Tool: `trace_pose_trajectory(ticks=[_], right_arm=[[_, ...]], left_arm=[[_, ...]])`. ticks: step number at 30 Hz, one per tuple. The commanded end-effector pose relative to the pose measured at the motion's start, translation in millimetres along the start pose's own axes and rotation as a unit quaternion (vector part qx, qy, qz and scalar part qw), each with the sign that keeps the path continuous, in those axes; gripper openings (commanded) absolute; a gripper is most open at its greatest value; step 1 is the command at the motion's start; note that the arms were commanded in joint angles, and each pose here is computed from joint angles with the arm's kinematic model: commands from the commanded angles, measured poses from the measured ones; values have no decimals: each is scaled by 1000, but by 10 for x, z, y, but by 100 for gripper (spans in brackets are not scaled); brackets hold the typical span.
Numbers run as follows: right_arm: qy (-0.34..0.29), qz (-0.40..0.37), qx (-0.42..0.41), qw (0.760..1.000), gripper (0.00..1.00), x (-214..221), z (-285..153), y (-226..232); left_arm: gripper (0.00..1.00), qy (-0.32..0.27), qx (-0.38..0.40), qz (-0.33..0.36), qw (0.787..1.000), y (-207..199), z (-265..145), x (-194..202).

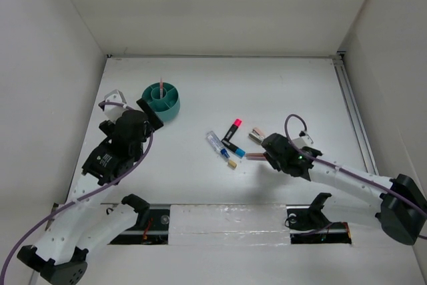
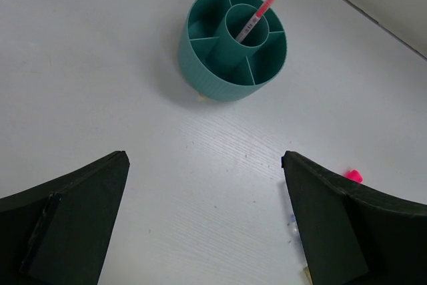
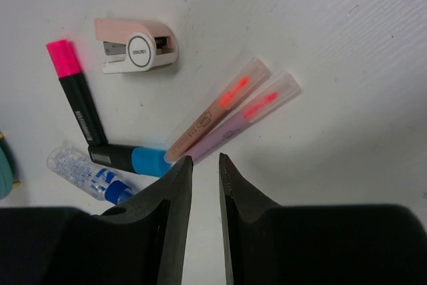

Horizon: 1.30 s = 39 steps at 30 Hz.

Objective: Sort the stationery into containers
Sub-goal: Pick up the pen from the center of the board.

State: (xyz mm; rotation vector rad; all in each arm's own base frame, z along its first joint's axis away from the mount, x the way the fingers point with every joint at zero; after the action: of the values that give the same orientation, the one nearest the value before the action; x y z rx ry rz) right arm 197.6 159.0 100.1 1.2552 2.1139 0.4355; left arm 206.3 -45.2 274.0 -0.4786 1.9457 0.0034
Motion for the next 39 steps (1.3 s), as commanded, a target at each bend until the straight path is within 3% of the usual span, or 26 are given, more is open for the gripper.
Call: trace_pose_trajectory(ticks=[1,10,39], right_arm=[[14,10,17,1000,29,70,-30,-94],[12,18,2,1000,41,57,-35,-69],[-12,10,57,998,39,68,158,-33]], left_arm=[[100,-13,8,-8,1000,10,-27,-44],[100,-21,19,-14,1000,28,-73,-63],[100,-27,29,-22,999,42,-127,-92]])
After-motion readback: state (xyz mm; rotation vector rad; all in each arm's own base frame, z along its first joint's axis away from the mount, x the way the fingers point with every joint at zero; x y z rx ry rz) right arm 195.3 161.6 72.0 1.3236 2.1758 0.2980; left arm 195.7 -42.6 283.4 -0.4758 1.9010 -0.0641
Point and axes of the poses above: each gripper's point midway between its finger pads, its own z axis out along the fingers, its own y axis along the line the jaws close on, x = y × z, the point moved 4 cm from there along -z, back along the fingers, and after that the axes turned 7 degrees about z, right-handed, at the moved point
